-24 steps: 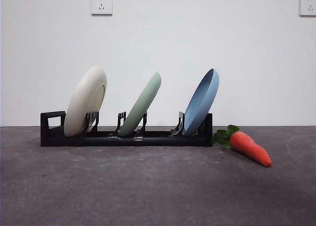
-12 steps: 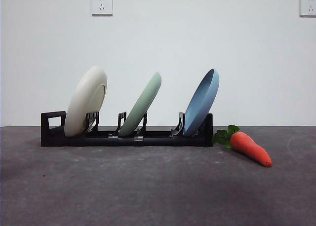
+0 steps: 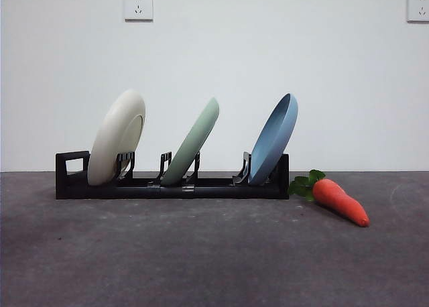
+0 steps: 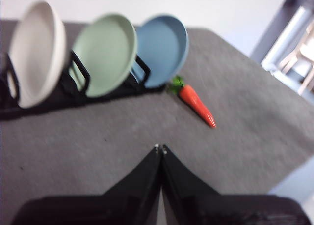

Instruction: Take the green plate from the plate rack,put the plate on the table,take the carrot from the table,put the carrot in the plate

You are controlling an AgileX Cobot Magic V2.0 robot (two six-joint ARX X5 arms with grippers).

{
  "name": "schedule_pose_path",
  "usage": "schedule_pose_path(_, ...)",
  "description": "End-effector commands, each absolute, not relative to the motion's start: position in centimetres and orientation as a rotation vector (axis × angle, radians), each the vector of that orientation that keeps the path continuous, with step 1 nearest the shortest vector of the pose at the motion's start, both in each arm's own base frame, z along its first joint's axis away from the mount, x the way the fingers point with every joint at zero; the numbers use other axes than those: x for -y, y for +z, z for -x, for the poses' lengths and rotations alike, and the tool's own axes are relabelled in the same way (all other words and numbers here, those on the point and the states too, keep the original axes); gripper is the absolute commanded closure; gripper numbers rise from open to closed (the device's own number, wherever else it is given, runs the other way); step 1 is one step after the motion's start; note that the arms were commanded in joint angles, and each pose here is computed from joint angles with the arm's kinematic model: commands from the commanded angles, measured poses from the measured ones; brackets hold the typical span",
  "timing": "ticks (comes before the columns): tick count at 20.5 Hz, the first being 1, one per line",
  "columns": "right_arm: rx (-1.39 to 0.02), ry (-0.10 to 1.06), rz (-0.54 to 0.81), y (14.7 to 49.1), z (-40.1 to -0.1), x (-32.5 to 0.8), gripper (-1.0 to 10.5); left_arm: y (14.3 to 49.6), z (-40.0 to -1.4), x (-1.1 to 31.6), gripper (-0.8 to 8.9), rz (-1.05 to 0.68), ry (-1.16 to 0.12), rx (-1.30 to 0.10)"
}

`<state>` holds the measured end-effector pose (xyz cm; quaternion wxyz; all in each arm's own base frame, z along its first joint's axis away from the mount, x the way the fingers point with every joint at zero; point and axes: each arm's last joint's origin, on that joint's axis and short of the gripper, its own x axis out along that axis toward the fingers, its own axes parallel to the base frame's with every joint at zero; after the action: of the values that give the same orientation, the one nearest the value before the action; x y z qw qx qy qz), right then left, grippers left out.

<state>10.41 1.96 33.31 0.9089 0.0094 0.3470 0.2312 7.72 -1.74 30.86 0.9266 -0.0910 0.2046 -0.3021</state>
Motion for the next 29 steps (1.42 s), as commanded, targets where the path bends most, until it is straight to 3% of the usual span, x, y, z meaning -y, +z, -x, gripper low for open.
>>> schedule_pose_path(1, -0.714, 0.565, -0.017, 33.4, -10.6, -2.2, 9.6, 31.1, -7.8, 1.8, 8.20, 0.125, -0.653, -0.431)
schedule_pose_path(3, -0.719, 0.567, -0.019, 33.4, -10.8, -2.2, 9.3, 31.2, -7.9, 1.8, 8.10, 0.126, -0.652, -0.435)
schedule_pose_path(4, -0.722, 0.565, -0.024, 33.4, -11.0, -2.2, 8.4, 31.2, -7.9, 1.8, 7.56, 0.126, -0.648, -0.436)
schedule_pose_path(7, -0.732, 0.539, -0.031, 33.3, -11.1, -2.2, 3.1, 31.2, -7.9, 1.8, 2.16, 0.126, -0.649, -0.436)
schedule_pose_path(8, -0.731, 0.543, -0.032, 33.3, -11.1, -2.2, 2.4, 31.2, -7.9, 1.8, 1.85, 0.126, -0.649, -0.434)
schedule_pose_path(14, -0.731, 0.543, -0.033, 33.3, -11.1, -2.2, 2.5, 32.4, -9.0, 1.8, 1.85, 0.150, -0.647, -0.339)
schedule_pose_path(20, -0.735, 0.541, -0.039, 33.3, -11.4, -2.2, 2.5, 35.6, -12.7, 2.7, 1.86, 0.126, -0.715, -0.310)
schedule_pose_path(25, -0.754, 0.540, -0.043, 33.1, -11.8, -2.3, 2.5, 38.9, -18.7, 6.2, 1.88, 0.042, -0.750, -0.299)
schedule_pose_path(29, -0.761, 0.540, -0.044, 33.0, -12.0, -2.3, 2.5, 39.1, -24.4, 10.7, 1.89, -0.038, -0.728, -0.326)
